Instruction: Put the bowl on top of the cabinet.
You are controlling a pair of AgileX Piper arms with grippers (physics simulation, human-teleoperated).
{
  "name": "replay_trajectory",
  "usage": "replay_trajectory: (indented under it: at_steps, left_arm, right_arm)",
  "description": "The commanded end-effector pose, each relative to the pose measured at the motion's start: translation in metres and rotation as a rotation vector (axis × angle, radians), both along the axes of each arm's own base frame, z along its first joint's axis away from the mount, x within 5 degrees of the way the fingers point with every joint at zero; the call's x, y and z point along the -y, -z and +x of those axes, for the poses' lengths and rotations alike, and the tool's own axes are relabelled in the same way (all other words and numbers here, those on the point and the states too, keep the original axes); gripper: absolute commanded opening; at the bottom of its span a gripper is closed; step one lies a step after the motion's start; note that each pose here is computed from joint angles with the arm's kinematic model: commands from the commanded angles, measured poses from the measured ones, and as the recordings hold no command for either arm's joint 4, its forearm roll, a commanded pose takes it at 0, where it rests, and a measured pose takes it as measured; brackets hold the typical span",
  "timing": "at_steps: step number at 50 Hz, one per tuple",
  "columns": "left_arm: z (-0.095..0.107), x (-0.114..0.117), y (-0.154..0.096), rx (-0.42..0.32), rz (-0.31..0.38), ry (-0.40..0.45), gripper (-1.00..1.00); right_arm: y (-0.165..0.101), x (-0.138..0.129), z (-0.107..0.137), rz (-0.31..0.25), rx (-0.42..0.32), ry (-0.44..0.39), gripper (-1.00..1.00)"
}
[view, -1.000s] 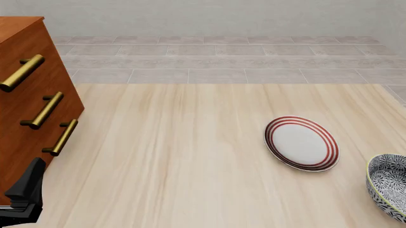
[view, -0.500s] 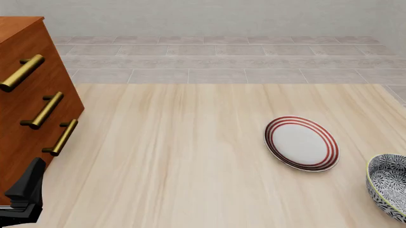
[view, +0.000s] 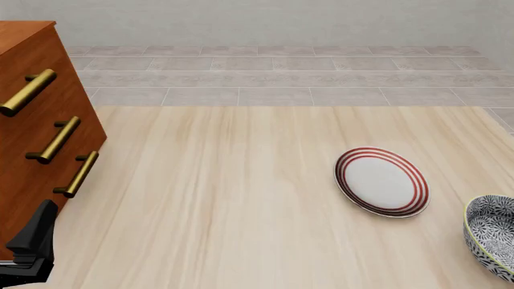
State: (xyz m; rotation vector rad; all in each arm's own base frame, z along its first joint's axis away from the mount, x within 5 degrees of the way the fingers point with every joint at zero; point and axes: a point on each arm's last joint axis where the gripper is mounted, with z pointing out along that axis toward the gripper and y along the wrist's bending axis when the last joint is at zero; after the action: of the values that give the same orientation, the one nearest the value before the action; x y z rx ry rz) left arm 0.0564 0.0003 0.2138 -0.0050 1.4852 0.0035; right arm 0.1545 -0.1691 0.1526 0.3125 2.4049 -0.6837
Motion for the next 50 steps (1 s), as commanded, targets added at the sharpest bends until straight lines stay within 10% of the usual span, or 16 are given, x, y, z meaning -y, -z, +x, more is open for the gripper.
replay_trajectory:
  at_steps: [1, 17, 18, 50]
  left_arm:
    - [0.000, 0.000, 0.000, 0.000, 0.001, 0.000, 1.00]
    - [0.000, 0.000, 0.000, 0.000, 0.001, 0.000, 1.00]
    - [0.000, 0.000, 0.000, 0.000, 0.001, 0.000, 1.00]
    - [0.000, 0.000, 0.000, 0.000, 0.001, 0.000, 1.00]
  right_arm:
    - [0.006, 0.005, 0.002, 0.008, -0.021, 0.000, 1.00]
    - [0.010, 0.006, 0.003, 0.018, -0.041, -0.008, 1.00]
    - [0.009, 0.005, 0.002, 0.017, -0.041, -0.012, -1.00]
    - [-0.070, -0.055, -0.014, 0.005, 0.072, -0.099, -1.00]
